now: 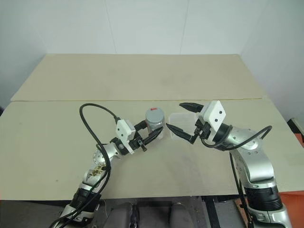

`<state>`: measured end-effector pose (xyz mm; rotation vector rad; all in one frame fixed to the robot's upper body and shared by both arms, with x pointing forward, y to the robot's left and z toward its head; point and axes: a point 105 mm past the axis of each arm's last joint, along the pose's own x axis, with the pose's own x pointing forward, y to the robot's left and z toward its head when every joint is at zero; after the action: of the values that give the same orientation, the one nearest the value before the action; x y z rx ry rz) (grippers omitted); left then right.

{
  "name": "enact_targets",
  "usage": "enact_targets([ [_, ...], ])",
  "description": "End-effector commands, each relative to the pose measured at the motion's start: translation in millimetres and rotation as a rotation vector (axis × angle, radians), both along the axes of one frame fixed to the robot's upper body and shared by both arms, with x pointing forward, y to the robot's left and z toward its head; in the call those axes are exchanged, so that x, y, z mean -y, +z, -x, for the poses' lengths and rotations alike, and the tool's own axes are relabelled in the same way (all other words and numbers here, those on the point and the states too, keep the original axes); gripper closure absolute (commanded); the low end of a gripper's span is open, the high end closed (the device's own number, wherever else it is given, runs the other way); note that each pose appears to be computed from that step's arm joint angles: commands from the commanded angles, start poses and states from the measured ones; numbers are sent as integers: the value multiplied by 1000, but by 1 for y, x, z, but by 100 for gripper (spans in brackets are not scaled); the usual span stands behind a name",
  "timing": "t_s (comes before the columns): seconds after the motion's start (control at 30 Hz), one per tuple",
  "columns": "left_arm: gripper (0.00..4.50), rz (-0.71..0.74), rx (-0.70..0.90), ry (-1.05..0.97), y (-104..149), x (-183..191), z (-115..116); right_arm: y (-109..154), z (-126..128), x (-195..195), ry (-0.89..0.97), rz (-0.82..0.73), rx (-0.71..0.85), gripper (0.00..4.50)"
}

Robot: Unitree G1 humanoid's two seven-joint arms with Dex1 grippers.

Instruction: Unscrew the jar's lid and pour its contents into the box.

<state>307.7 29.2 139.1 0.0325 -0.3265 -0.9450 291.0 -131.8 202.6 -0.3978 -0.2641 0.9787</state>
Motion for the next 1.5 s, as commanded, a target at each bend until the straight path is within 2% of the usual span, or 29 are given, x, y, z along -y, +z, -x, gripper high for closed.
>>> enact_targets([
  [0.03,255,27,50,-19,13,3,4,13,13,-3,59,5,35,3],
  [0.17,255,28,51,-16,13,4,4,12,24,-13,133,38,38,3],
  [0.37,255,28,52,-15,13,5,3,22,8,-34,88,-8,81,3],
  [0.83,255,27,55,-16,13,6,2,26,-6,-61,134,-36,98,3],
  [1.1,255,28,60,-13,14,6,2,24,-15,-56,103,-52,37,3],
  [1.5,255,25,60,-18,13,6,3,22,-16,-38,52,-31,35,3],
])
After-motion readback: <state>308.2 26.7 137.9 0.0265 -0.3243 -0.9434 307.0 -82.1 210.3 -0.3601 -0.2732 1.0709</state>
